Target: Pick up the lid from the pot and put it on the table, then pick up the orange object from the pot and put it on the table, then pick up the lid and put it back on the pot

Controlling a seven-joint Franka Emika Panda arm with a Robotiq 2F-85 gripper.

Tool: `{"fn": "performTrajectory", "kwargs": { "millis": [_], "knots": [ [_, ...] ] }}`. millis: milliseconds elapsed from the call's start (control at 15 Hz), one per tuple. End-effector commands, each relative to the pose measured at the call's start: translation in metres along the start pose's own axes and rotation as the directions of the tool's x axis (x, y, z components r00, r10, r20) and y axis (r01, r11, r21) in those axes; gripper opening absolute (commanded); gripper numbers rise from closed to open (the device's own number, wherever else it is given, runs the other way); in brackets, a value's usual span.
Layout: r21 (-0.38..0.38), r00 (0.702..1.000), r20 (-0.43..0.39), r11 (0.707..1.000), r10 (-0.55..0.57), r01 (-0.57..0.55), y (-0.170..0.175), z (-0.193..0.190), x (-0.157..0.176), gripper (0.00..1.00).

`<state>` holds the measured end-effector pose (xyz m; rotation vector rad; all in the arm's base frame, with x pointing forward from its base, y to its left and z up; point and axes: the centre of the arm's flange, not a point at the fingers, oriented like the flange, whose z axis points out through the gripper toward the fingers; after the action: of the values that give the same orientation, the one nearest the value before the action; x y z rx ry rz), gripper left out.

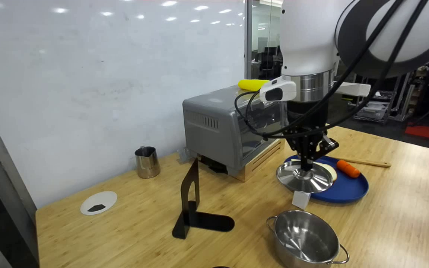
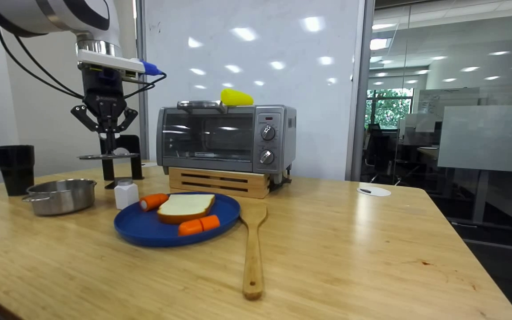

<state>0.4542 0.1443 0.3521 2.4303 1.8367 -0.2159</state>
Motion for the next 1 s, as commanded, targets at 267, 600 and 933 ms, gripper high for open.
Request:
{"fn": "performTrajectory", "kwargs": {
  "millis": [267,600,933],
  "knots": [
    [0.022,0.987,0.038,0.987,-0.159,0.158,-0.024,0.02,0.038,0.01],
    [0.017,0.972,0.059,0.974,-0.227,0.227,-0.041,0.031,0.058,0.01],
    [0.023,0.961,0.074,0.964,-0.267,0.266,-0.049,0.038,0.068,0.01]
  ]
}}
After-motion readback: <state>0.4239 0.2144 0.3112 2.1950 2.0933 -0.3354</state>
